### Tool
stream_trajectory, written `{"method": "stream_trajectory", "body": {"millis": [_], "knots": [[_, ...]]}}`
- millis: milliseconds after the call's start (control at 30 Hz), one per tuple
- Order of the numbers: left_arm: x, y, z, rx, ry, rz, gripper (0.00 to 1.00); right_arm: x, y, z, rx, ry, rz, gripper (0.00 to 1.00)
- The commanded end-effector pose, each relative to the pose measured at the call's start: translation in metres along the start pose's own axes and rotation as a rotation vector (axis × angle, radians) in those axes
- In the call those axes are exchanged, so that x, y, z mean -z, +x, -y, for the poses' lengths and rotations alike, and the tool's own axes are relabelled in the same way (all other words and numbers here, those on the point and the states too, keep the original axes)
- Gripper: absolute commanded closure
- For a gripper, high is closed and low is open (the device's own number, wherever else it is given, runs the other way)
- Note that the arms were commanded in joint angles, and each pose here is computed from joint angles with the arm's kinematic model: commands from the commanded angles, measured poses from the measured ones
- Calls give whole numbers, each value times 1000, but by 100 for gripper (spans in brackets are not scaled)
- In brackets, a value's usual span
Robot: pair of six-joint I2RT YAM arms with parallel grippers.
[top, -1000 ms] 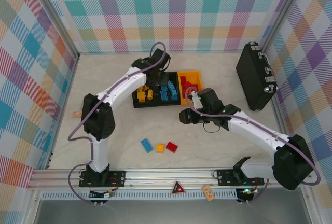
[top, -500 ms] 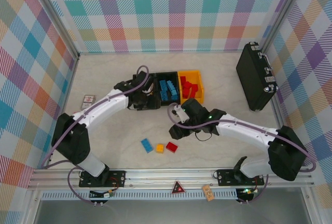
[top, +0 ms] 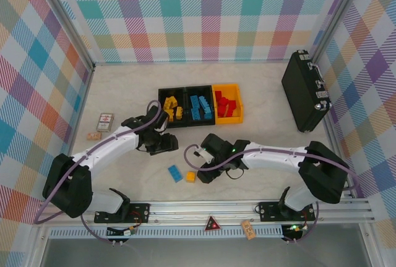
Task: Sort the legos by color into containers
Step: Pick up the lego from the bottom-center of the table, then place the lego in the container.
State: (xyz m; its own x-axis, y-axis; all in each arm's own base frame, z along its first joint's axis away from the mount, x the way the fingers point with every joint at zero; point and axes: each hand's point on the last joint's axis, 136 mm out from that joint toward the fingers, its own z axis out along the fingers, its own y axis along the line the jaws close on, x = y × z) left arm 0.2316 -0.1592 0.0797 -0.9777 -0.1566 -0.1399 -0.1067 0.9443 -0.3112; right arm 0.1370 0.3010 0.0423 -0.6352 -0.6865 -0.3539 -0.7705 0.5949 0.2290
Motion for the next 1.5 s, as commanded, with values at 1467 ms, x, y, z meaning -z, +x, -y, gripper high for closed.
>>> {"method": "stream_trajectory", "body": {"millis": [1467], "knots": [[2, -51, 120, -58, 292, 112, 43, 118, -97, 196, -676, 262, 284, 65]]}}
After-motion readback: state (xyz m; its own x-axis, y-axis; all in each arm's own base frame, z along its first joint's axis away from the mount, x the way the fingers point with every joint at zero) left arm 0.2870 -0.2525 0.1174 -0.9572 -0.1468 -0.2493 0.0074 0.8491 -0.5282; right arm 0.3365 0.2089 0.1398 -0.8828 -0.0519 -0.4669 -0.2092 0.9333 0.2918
